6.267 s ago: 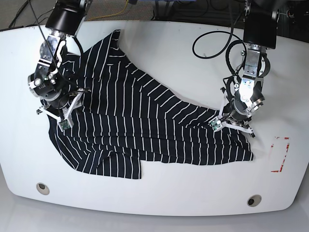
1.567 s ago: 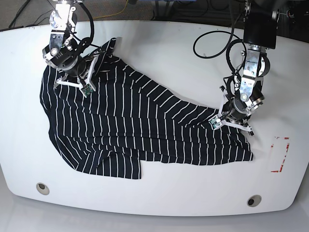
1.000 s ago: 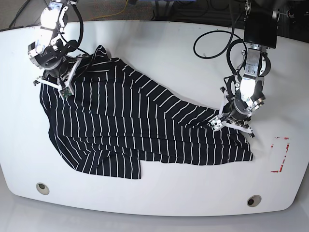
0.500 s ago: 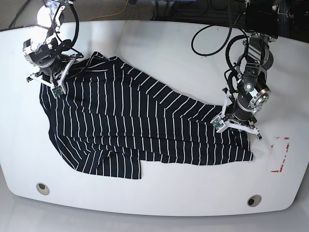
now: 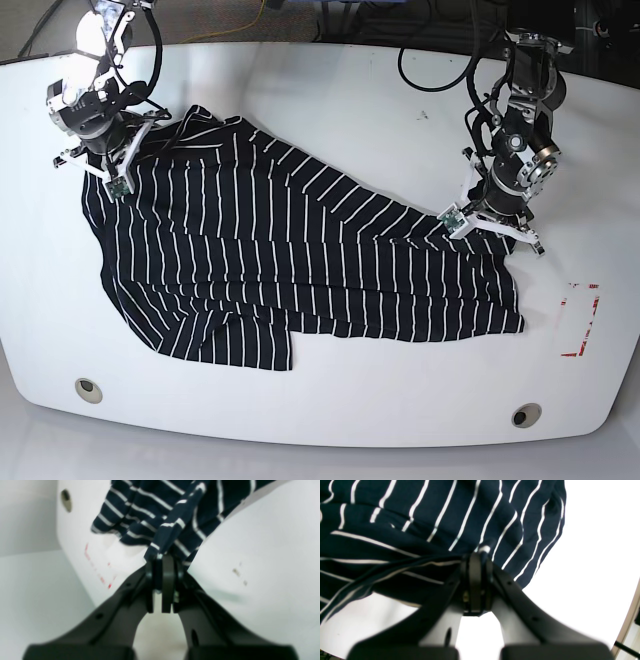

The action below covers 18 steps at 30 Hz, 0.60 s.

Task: Layout the t-shirt on the table in an organized manner, then fold the t-shirt properly
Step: 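Pull both held shirt edges apart and away from the hem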

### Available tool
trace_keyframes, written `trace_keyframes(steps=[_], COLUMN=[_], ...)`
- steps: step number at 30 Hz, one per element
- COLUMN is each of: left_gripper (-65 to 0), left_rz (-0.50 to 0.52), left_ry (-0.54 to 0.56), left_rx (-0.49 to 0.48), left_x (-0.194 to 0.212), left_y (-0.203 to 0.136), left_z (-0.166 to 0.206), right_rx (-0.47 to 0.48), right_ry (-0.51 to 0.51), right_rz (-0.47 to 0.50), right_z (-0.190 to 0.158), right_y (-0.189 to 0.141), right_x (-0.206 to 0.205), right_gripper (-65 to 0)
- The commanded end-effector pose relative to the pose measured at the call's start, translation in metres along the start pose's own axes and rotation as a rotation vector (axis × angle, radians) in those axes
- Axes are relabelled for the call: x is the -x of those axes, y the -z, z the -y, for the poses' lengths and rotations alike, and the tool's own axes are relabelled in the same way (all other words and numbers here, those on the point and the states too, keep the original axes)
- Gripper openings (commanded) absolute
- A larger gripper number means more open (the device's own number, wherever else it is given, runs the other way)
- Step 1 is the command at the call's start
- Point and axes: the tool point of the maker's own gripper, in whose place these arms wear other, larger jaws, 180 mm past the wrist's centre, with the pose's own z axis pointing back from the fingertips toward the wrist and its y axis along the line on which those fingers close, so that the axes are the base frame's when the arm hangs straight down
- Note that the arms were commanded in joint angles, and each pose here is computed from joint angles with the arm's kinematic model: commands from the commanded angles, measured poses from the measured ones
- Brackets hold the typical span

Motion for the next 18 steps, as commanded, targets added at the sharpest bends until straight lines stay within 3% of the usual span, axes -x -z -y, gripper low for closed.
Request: trace_keyframes(steps=[1, 7, 18], left_gripper=[-62.3, -62.4, -62.4], left_rz=[-0.019, -0.138, -0.376], left_ry=[0.029, 0.093, 0.054], left_rx=[-0.045, -0.056, -0.097], left_x=[0.003, 0.036, 0.102], left_y=[-0.005, -0.009, -0.029], left_z=[-0.01, -0.005, 0.004], right_rx=[0.041, 0.044, 0.008], right_ry=[0.003, 0.007, -0.001], right_rz=[0.023, 0.01, -0.079], right_z=[0.015, 0.016, 0.001], right_y=[-0.006, -0.007, -0.01], right_x=[-0.005, 0.001, 0.038], right_gripper=[-64.4, -64.4, -64.4])
